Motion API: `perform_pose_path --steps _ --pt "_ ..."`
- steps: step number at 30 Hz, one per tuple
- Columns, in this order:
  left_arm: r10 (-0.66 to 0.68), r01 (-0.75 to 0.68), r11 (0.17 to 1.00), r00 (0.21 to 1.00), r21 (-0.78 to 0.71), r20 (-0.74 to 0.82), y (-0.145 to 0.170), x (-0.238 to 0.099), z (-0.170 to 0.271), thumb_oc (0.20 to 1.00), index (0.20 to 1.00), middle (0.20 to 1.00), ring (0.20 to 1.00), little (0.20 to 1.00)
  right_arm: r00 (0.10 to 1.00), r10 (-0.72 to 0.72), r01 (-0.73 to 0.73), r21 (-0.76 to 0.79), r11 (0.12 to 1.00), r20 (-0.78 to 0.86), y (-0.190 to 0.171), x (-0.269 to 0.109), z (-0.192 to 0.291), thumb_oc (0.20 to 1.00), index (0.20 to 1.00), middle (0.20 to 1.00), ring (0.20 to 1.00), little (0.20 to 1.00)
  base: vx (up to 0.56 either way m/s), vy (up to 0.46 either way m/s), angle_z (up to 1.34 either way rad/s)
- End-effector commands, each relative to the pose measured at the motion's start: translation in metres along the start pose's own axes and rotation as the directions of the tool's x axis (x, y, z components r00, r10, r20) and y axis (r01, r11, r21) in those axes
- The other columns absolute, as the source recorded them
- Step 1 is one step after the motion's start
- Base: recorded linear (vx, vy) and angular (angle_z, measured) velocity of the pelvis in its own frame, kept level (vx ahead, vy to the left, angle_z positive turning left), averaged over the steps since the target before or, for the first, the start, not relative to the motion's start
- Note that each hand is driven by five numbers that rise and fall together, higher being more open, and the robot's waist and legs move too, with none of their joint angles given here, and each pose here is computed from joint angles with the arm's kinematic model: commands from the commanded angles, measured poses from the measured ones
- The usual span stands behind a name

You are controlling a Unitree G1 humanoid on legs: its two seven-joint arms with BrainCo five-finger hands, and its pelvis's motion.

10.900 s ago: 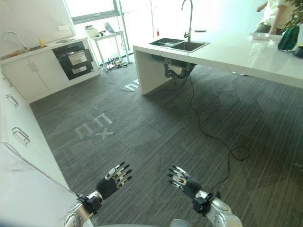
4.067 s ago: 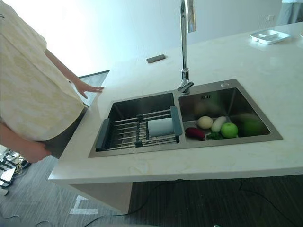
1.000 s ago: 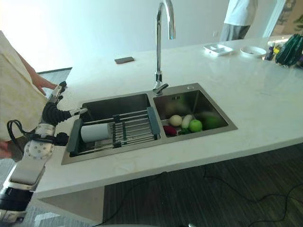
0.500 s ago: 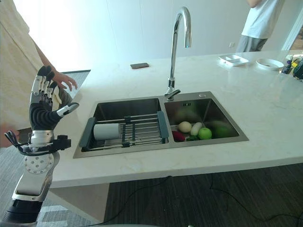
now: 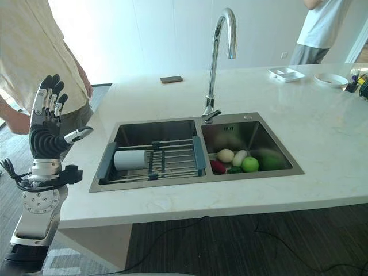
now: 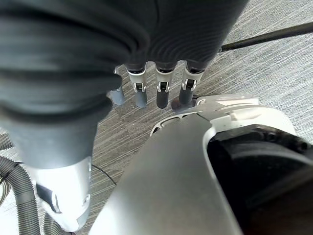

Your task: Place the dishes in the dishwasher.

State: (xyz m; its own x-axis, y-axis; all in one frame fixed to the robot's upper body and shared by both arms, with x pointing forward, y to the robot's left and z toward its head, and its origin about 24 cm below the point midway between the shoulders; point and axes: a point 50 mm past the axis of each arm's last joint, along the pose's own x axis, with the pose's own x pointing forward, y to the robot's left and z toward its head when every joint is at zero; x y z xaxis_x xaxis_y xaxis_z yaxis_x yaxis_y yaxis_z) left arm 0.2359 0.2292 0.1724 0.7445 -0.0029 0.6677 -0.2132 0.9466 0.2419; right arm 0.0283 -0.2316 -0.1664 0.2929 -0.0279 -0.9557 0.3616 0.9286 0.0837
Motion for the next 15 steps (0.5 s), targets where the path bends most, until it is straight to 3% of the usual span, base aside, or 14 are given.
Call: perform_pose_path --steps 1,7,15 --pt "-0.029 0.022 0.997 0.995 0.078 0.095 0.005 0.018 0.014 1.0 1.0 1.0 1.0 1.0 0.999 0.036 -0.035 -0.007 0.999 0.04 0.017 0.008 0.021 1.0 1.0 1.0 1.0 1.0 0.05 0.011 -0.02" --pt "-0.043 0.027 0.972 0.997 0.233 0.066 0.014 0.018 0.007 1.0 1.0 1.0 1.0 1.0 1.0 0.012 -0.012 -0.009 1.0 0.022 0.008 0.005 0.014 1.0 1.0 1.0 1.0 1.0 0.04 -0.01 -0.05" --pt "-0.152 0.215 0.878 0.972 0.428 -0.176 0.029 0.03 -0.018 1.0 1.0 1.0 1.0 1.0 1.0 -0.005 0.006 -0.033 0.999 0.019 0.002 0.004 0.017 1.0 1.0 1.0 1.0 1.0 0.04 -0.009 -0.04"
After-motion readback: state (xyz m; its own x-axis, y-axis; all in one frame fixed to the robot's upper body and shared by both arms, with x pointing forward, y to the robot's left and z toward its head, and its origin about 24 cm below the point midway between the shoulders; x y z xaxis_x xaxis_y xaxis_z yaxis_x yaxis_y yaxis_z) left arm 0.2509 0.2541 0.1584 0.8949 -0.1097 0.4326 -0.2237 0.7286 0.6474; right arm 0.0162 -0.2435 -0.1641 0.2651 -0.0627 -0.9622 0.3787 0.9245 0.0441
